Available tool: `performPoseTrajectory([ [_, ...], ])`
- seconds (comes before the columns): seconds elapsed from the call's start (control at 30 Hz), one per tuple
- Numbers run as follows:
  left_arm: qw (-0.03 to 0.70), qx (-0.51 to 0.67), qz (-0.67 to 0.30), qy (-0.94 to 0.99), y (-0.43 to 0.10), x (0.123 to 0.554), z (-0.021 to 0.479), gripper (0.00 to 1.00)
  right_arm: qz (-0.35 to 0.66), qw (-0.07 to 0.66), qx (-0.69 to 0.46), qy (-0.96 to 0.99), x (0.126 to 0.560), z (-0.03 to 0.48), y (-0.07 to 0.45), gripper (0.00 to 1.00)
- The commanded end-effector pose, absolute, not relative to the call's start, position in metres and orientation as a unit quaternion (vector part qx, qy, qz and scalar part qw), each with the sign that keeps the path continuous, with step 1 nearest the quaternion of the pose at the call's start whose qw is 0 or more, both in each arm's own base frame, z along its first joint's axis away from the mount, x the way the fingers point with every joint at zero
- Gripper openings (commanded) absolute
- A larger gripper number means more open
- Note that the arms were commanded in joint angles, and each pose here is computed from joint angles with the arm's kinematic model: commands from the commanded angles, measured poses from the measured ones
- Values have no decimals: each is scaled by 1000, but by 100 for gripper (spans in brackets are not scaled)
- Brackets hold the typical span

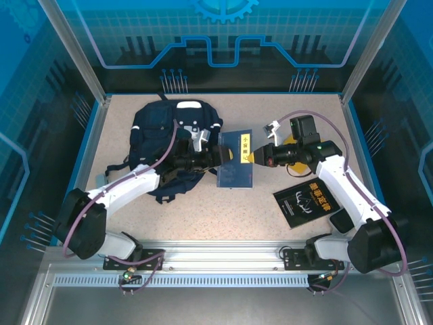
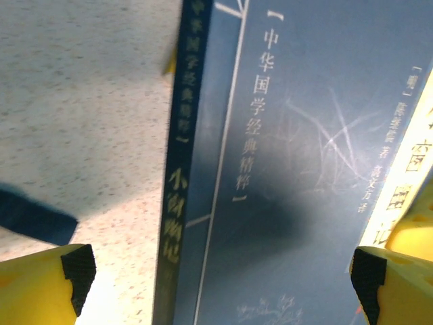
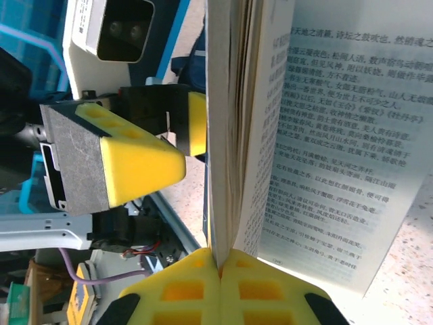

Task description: Pack books, pencil case, and school supplies into a backpack

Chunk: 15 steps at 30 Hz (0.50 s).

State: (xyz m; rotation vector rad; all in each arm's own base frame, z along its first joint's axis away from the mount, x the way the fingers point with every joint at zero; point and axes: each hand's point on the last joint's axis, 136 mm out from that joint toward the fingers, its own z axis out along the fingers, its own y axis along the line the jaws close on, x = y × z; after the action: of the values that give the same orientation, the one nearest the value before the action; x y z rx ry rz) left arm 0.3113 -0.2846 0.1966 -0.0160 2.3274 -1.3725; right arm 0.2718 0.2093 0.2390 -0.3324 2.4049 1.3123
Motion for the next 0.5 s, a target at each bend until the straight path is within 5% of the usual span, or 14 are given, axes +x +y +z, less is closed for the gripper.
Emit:
performPoseTrajectory([
  [0.0,224,17,-549,805,-293,305,218,98,508,217,-142,822,272,276,214,0],
  [0.2,239,33,-576,781,-294,297,236,88,506,223,-135,822,275,279,212,0],
  [0.47,270,51,-593,757,-290,289,256,53,493,222,-96,836,290,265,202,0],
])
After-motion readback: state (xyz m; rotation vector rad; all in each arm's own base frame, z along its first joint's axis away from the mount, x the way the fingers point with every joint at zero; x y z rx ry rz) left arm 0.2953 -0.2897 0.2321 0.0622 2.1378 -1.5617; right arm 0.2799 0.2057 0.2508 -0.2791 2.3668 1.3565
